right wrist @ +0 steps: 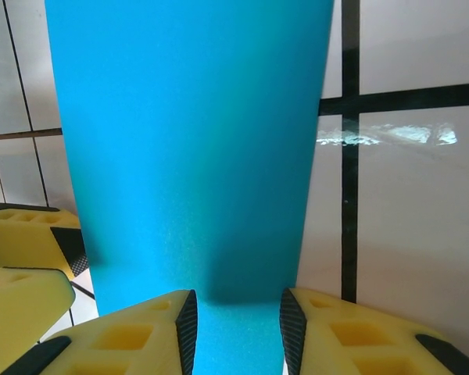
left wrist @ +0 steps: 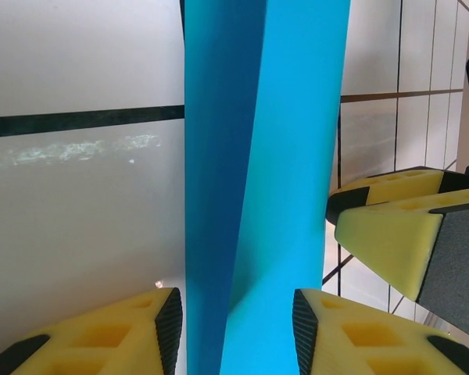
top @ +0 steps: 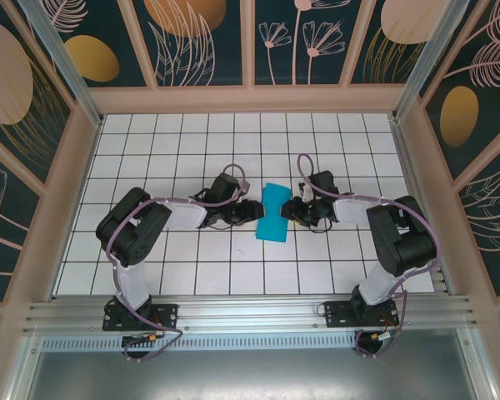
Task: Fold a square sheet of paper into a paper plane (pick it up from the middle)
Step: Fold the triangle a second time at the center of the table.
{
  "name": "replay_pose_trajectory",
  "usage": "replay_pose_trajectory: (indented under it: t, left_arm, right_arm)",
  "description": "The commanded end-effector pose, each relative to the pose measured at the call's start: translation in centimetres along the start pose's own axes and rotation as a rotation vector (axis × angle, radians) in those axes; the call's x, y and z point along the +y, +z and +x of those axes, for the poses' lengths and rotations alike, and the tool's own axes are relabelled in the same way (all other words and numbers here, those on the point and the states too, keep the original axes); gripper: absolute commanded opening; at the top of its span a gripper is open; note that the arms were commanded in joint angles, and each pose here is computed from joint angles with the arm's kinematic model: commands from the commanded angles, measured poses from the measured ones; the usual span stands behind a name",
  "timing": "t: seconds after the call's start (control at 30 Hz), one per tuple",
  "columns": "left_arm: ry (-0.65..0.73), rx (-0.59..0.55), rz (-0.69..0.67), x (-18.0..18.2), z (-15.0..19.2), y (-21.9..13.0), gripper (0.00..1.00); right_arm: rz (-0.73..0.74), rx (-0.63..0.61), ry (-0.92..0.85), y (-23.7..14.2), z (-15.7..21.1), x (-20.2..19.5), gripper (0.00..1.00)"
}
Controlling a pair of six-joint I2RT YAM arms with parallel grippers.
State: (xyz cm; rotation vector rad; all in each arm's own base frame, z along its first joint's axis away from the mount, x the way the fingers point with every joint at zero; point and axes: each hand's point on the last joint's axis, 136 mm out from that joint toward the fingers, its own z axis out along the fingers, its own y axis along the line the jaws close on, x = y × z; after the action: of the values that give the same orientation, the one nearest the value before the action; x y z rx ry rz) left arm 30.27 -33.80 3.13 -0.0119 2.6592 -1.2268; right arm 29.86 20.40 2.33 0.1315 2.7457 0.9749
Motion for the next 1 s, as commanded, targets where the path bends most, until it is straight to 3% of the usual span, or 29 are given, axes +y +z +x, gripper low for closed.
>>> replay_pose_trajectory:
  t: [0.0,0.47,0.97]
  left_arm:
    - [0.000,0.046,0.030,-0.4,0.8,0.8,0.44]
    - [0.014,0.057,0.080,-1.8,1.0,0.8,0.37]
    - [-0.016,-0.030,0.108,-2.8,0.0,-0.6,0.08]
  right_arm:
    - [0.032,0.032,0.040,0.6,1.3,-1.5,0.37]
    - [0.030,0.031,0.040,0.6,1.2,-1.5,0.37]
    - [-0.016,-0.026,-0.031,-0.8,-0.6,0.8,0.41]
